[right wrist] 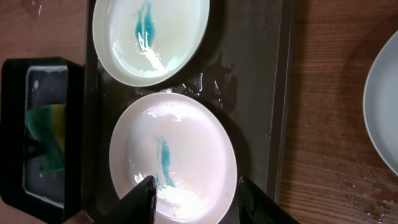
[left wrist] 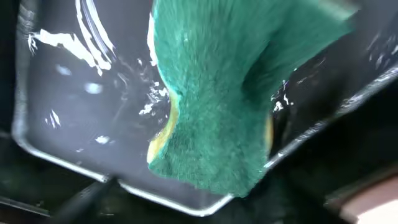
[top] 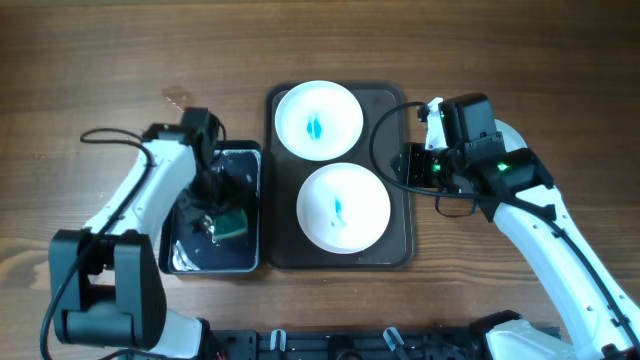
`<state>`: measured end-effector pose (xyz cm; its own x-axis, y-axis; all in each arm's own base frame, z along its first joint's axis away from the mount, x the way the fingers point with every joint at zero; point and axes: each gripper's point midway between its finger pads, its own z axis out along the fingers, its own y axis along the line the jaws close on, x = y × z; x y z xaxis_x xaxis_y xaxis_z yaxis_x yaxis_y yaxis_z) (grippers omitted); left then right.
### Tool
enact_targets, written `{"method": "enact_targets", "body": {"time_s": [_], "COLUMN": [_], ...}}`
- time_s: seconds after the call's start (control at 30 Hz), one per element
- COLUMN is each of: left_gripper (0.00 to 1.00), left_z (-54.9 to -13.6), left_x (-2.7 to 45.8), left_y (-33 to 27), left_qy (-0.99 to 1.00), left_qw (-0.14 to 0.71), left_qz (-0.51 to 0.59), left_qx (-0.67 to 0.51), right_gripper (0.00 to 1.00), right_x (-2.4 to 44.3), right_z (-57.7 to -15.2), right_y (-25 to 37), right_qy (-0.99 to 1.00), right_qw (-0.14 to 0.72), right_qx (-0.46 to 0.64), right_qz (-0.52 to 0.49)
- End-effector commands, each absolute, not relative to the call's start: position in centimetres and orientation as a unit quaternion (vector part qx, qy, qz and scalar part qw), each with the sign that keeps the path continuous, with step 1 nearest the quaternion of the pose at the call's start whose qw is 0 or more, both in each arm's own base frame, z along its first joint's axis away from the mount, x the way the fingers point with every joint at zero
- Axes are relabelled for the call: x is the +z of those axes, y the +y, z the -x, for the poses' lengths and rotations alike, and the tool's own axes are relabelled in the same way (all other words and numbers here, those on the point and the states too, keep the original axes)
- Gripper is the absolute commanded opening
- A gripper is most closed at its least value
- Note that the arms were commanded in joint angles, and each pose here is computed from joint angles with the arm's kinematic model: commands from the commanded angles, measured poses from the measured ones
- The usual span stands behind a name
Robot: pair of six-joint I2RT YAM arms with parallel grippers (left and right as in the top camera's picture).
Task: Clean dirty plates on tray and stack at the side
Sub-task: 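Grasp the green sponge in the black tray with the left gripper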
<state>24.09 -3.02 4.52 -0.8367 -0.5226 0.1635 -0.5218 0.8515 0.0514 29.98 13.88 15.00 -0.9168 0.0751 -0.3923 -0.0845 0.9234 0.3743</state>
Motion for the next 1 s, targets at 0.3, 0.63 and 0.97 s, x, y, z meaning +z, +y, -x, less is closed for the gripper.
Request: {"method": "enact_targets", "body": {"time_s": [0.3,0.63,0.97], "left_gripper": [0.58,0.04,0.04], "left_z": [-26.0,-25.8,-29.0], "left_x": [1.9,1.9,10.4], "left_y": [-1.9,-2.0,-3.0], "left_qy": [-0.965,-0.966,-0.979], "left_qw": [0.029,0.029,-0.001], "left_qz": [-0.261,-0.256,-0.203], "left_qx": [-0.011,-0.009,0.023], "right_gripper": [0.45,0.31,0.28], "right_x": [14.7,10.7,3.3], "right_z": [-29.6,-28.8,-28.4], "right_y": [13.1,13.5,14.2], "right_qy": [0.964,0.978,0.987], "right_qw": [0.190,0.126,0.018], "right_qx": [0.181,0.167,0.159], "right_qz": [-0.035,0.027,0.034]}}
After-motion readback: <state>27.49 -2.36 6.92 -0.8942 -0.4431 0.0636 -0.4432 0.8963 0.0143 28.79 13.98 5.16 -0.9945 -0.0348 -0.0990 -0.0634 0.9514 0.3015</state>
